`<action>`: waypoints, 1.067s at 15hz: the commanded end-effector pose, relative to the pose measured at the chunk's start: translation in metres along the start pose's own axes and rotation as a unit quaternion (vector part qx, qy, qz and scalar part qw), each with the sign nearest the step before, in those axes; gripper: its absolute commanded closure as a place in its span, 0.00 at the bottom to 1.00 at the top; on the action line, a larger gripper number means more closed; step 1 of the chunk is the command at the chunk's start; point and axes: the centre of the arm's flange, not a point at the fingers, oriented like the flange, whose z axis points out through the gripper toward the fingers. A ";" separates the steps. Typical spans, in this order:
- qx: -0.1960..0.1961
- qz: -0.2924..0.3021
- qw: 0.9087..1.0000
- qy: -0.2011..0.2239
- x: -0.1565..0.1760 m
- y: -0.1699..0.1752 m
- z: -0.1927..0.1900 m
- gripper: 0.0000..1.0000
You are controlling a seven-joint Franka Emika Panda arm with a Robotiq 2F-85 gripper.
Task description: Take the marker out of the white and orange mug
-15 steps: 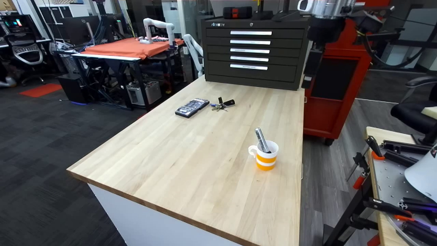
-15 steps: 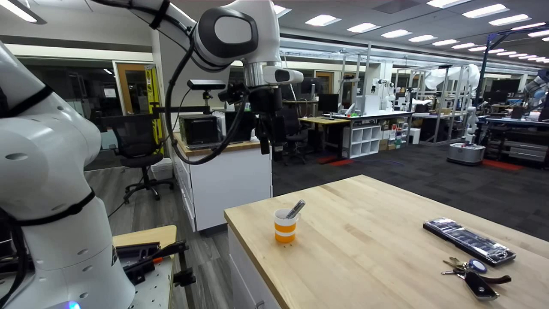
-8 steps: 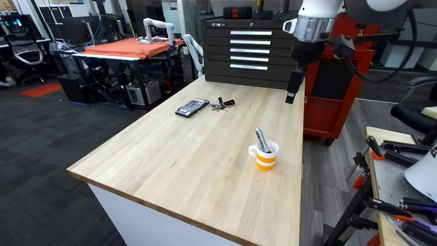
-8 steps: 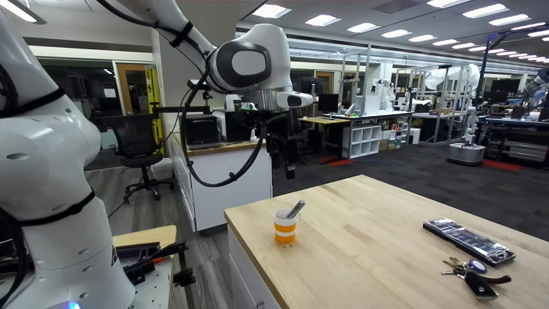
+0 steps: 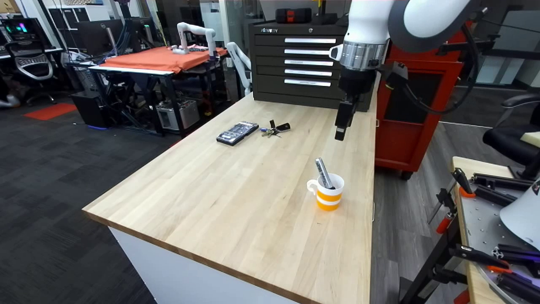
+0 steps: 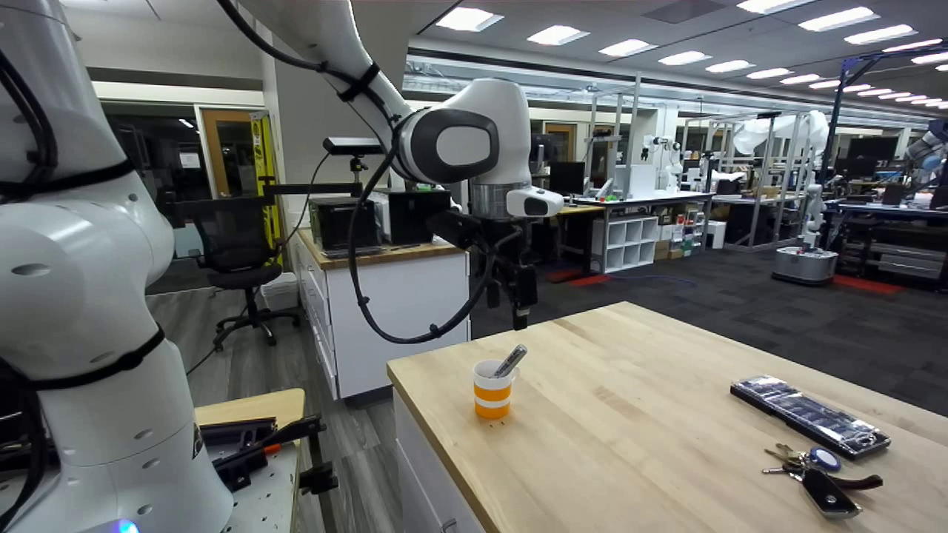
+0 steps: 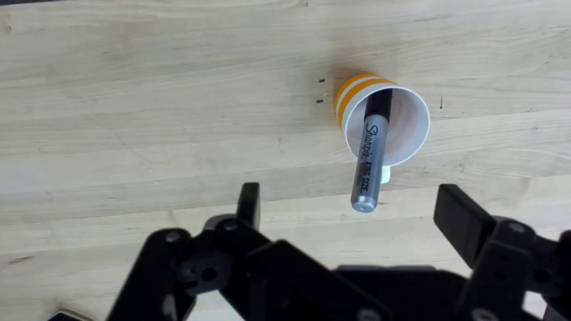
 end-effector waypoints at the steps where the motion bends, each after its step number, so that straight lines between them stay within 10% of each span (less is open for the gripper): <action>1: 0.019 -0.012 1.000 -0.001 0.038 -0.001 0.010 0.00; 16: 0.066 -0.032 0.996 -0.053 0.070 -0.012 0.063 0.00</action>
